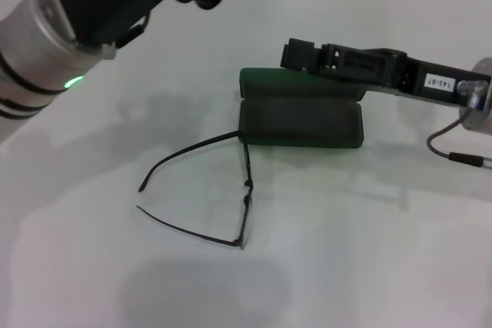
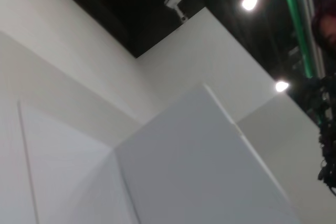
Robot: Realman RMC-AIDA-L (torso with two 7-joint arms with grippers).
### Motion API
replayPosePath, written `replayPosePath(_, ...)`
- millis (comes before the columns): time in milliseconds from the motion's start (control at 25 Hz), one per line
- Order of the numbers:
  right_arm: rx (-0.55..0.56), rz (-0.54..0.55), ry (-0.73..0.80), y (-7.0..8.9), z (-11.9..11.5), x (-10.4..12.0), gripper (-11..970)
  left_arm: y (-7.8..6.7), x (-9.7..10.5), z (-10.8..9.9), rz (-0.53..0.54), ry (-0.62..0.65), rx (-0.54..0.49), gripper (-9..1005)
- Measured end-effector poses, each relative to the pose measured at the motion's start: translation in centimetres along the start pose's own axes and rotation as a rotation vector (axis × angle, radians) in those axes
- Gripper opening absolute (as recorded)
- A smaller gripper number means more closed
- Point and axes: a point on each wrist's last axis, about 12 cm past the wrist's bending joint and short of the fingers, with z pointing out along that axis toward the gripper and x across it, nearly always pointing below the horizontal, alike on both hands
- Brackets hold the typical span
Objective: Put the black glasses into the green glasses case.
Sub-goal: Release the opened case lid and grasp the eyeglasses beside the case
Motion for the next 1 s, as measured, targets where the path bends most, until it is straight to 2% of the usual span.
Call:
replayPosePath(160,0.026,-0.025,-0.021,0.2,-1.7,0.5,478,-0.2,0.0,-1.2,-0.013,0.043,-0.043,56)
replayPosePath(240,0.036,-0.060,-0.026,0.4,-2.5,0.7,478,-0.2,0.2,-2.1,-0.054,0.092,-0.076,56)
replayPosePath(280,0.036,-0.060,-0.026,0.4,-2.5,0.7,478,0.0,0.3,-2.8,-0.109,0.141,-0.101,58)
replayPosePath(320,0.049,-0.127,-0.035,0.8,-3.7,1.2,478,0.2,0.4,-3.3,-0.152,0.180,-0.117,59)
replayPosePath(360,0.054,-0.141,-0.038,0.9,-4.0,1.4,477,0.4,0.5,-4.0,-0.205,0.234,-0.121,61)
replayPosePath(400,0.062,-0.166,-0.037,0.9,-4.5,1.6,477,0.8,0.7,-5.3,-0.323,0.360,-0.118,63)
replayPosePath(440,0.070,-0.187,-0.033,1.0,-4.9,1.8,477,0.8,0.7,-5.3,-0.323,0.360,-0.118,64)
replayPosePath(600,0.115,-0.279,0.052,1.2,-6.1,2.6,477,0.8,0.9,-6.9,-0.540,0.631,-0.039,108)
replayPosePath(760,0.181,-0.361,0.123,0.9,-6.8,3.0,476,1.3,0.4,-6.2,-0.669,0.873,0.010,164)
replayPosePath(840,0.205,-0.398,0.142,0.7,-7.0,3.0,476,1.3,0.4,-6.2,-0.669,0.873,0.010,192)
replayPosePath(880,0.212,-0.425,0.160,0.7,-7.1,2.9,476,1.3,0.2,-5.9,-0.681,0.920,0.021,206)
replayPosePath(920,0.218,-0.452,0.190,0.7,-7.2,2.9,476,1.3,-0.2,-4.8,-0.693,1.020,0.032,220)
replayPosePath(960,0.224,-0.497,0.239,0.7,-7.2,2.8,476,1.3,-0.7,-3.8,-0.665,1.078,0.035,222)
replayPosePath(1000,0.227,-0.529,0.273,0.7,-7.2,2.6,475,1.3,-0.8,-3.7,-0.655,1.089,0.035,225)
